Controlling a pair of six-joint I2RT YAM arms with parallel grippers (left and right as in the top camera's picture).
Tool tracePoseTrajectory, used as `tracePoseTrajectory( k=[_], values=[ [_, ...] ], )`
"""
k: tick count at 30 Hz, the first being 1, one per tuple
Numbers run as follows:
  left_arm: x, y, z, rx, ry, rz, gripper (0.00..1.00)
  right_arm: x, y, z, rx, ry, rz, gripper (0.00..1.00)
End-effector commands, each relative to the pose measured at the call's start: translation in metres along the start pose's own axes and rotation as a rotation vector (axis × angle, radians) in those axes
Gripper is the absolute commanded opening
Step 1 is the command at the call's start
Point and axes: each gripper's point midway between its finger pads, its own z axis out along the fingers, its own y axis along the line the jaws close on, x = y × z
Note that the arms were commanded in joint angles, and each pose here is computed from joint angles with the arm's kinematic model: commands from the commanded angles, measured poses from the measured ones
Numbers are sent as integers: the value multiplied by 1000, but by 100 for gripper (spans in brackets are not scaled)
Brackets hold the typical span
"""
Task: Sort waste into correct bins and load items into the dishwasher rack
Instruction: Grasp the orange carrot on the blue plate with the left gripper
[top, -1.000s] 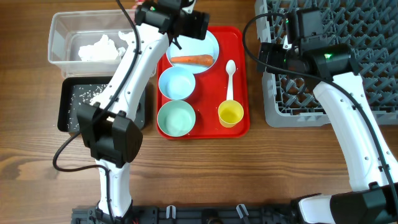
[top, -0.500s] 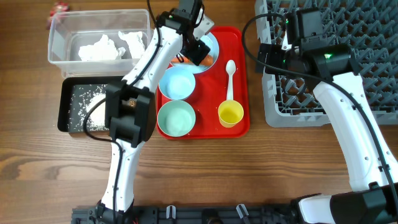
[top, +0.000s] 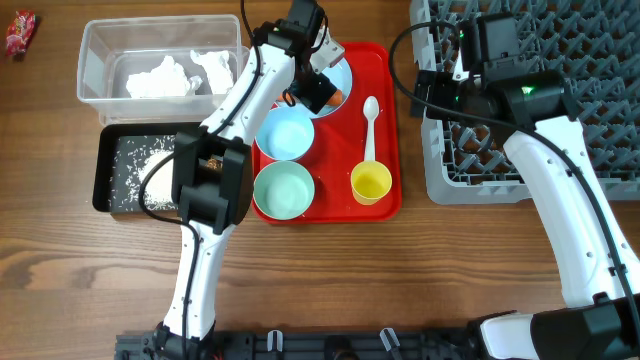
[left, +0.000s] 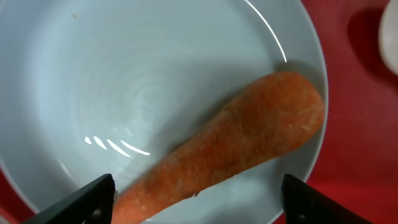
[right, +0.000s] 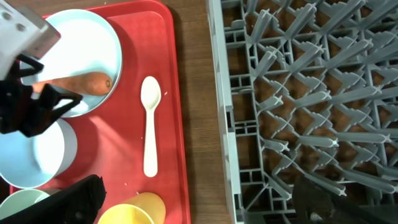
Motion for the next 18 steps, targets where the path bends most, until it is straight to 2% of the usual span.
tracePoseTrajectory(
  k=[1, 6, 8, 9, 10, 13, 18],
  values=[
    [16, -5, 32, 44, 58, 7, 83, 2, 0, 3, -5, 19, -12, 100],
    [7, 1, 37, 27, 17, 0, 83, 2, 0, 3, -2, 19, -12, 100],
    [5, -2, 37, 46, 5, 0, 80, 2, 0, 3, -2, 19, -12, 100],
    [3, -5, 36, 63, -1, 0, 75, 2, 0, 3, -1, 19, -12, 100],
    [1, -11, 36, 96, -13, 0, 62, 2, 0, 3, -1, 19, -12, 100],
    [-1, -17, 35, 134, -28, 0, 36, 2, 0, 3, -1, 18, -16, 100],
    [-1, -18, 35, 137, -28, -5, 26, 2, 0, 3, -2, 19, -35, 100]
  ],
)
